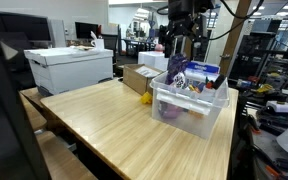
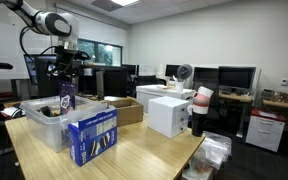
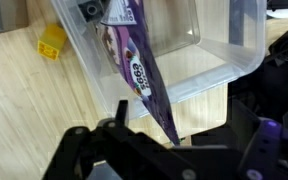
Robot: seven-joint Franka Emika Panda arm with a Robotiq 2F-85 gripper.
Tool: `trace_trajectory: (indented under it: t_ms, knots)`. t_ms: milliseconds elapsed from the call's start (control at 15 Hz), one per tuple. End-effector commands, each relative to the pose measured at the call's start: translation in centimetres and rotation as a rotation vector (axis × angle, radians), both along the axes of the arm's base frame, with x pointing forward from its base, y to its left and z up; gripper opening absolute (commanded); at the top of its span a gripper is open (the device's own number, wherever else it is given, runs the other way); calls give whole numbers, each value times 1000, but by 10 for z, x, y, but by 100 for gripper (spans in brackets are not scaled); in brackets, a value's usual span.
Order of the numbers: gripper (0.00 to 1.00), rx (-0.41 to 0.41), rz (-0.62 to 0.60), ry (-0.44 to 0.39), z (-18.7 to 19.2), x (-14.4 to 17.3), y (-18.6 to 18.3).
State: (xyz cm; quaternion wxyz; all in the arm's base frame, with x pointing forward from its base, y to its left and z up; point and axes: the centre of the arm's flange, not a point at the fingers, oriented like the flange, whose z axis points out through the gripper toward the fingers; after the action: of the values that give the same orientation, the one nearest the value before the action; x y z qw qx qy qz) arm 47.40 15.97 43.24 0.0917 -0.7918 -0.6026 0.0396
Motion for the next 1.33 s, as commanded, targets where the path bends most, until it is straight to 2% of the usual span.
trace_trajectory:
  t_ms: [0, 133, 400, 733, 1267]
  knots:
    - [100, 56, -1, 12, -16, -13, 11]
    - [100, 62, -5, 11, -21, -14, 14]
    - [100, 46, -14, -91, -41, -11, 18]
    - [100, 17, -1, -163, -58, -8, 20]
    - [100, -46, 29, -233, -49, -9, 21]
